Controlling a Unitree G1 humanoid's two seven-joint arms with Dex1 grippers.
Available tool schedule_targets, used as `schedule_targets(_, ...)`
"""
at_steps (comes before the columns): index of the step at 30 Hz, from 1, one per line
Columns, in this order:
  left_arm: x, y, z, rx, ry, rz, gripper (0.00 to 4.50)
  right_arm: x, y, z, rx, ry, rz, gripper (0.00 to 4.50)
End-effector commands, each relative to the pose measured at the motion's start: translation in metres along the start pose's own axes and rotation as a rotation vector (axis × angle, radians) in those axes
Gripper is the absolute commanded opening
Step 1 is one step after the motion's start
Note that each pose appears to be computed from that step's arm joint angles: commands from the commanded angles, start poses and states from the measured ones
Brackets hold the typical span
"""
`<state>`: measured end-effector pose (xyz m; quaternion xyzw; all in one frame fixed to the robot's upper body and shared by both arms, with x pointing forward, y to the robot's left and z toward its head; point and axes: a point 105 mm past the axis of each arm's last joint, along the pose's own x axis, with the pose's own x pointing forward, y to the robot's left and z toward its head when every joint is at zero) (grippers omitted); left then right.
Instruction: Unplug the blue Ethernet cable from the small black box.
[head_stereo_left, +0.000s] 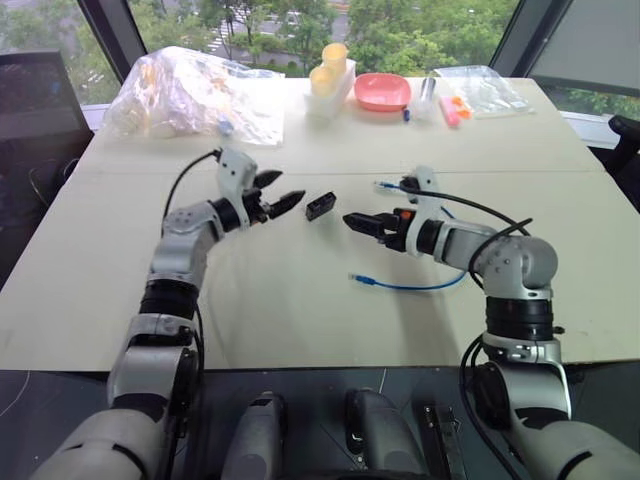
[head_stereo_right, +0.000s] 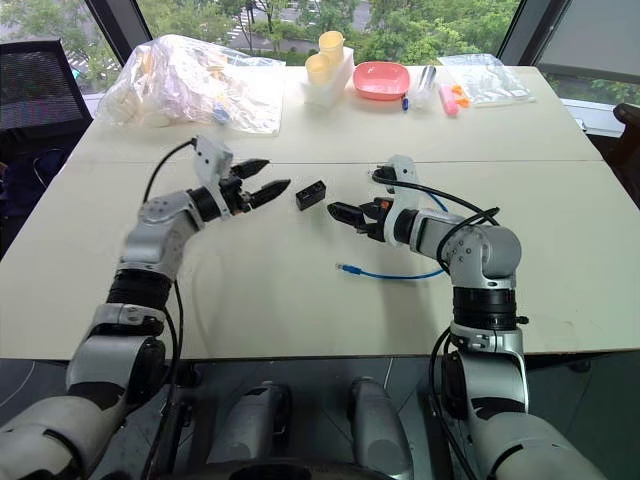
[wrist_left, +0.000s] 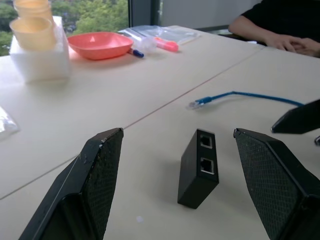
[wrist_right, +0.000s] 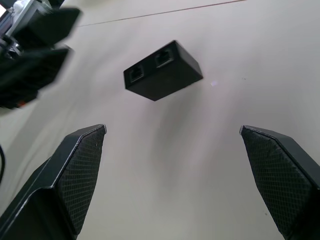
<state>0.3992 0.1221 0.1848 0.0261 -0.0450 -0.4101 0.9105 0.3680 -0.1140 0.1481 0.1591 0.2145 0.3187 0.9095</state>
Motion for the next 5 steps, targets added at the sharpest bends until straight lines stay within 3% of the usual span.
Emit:
schedule_targets(1,-0.032,-0.006,0.013,-0.010,0.000,0.005,3.82,-0.025,-0.002,0.015,-0.125,-0.123,-0.009,4.50)
schedule_targets(5,-0.060,-0.014,0.005,-0.070,0.055,0.042,3.82,-0.040,-0.002,0.013,-0.231,-0.197,-0.033,4.50)
